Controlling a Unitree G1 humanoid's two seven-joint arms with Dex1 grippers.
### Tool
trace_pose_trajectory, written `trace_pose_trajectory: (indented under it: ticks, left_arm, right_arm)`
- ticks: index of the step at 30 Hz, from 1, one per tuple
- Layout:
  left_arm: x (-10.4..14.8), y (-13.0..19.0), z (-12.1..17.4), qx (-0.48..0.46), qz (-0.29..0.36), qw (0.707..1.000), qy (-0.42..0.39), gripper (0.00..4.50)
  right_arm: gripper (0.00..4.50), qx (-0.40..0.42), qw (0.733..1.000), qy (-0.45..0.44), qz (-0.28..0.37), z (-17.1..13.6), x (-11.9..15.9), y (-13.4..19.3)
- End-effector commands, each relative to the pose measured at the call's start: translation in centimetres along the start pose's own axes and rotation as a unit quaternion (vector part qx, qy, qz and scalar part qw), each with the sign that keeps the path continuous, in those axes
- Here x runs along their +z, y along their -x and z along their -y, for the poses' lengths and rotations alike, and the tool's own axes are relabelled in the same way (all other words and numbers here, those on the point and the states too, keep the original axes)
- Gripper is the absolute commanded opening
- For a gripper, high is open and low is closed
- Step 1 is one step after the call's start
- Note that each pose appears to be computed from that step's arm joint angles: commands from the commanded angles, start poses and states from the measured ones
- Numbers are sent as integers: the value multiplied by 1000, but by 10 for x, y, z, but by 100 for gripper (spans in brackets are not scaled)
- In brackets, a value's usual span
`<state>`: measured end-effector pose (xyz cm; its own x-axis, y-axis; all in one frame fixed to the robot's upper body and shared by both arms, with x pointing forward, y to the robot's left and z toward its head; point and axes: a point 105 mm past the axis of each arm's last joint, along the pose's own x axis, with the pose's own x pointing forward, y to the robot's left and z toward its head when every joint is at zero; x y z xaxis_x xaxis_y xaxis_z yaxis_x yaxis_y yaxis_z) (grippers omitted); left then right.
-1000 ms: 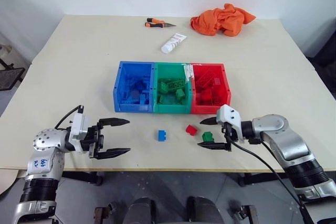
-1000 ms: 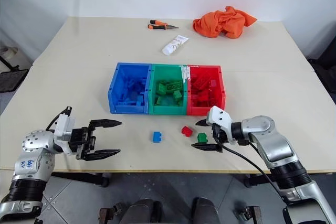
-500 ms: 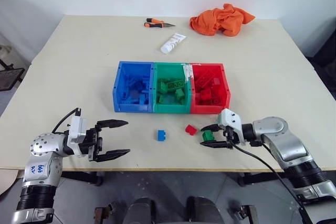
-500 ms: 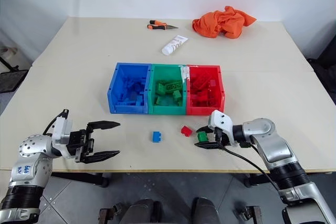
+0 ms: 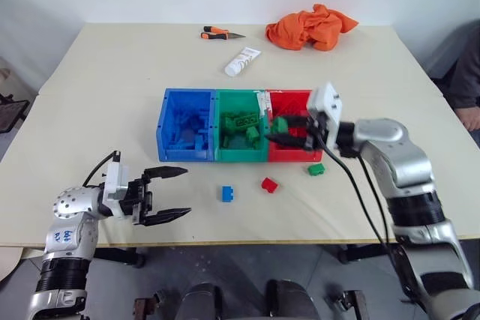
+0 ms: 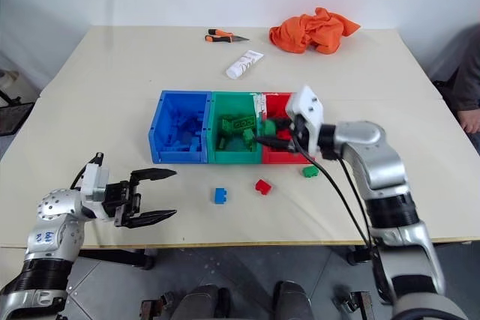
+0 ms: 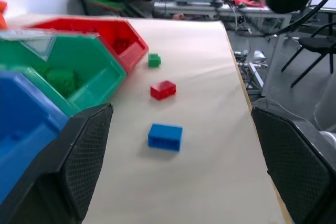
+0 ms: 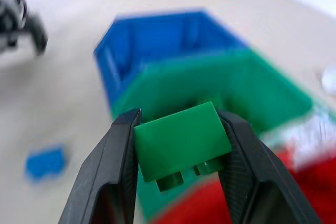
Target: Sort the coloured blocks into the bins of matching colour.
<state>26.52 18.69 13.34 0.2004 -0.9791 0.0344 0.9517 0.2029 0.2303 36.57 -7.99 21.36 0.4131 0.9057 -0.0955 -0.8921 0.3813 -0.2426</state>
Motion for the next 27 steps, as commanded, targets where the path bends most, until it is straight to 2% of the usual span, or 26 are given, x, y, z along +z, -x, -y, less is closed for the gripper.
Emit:
trace_pose_trajectory:
  ticks: [1, 3, 7, 11, 12, 18, 24, 27]
  left_arm:
    - [1, -5, 1, -10, 5, 1000, -11, 450]
    - [1, -8, 0, -10, 6, 1000, -12, 450]
    - [1, -10, 1, -13, 8, 1000, -16, 450]
    - [1, -11, 0, -10, 6, 1000, -16, 450]
    - [1, -11, 0, -10, 7, 1000, -16, 450]
    - [-1, -11, -2, -14, 8, 1000, -13, 450]
    - [0, -11, -7, -15, 12, 1000, -14, 450]
    - [0, -9, -9, -12, 11, 1000, -12, 450]
  right_arm:
    - [165, -26, 999, 6, 27, 16, 6, -23]
    - [165, -24, 999, 9, 33, 17, 7, -37]
    - [294, -12, 999, 29, 29, 15, 6, -51]
    - [428, 3, 998, 54, 23, 13, 8, -43]
    - [445, 4, 998, 58, 25, 13, 10, -39]
    - [445, 19, 996, 75, 32, 0, 19, 7]
    - [445, 47, 996, 47, -52, -35, -15, 83]
    - [445, 11, 995, 20, -99, -41, -33, 124]
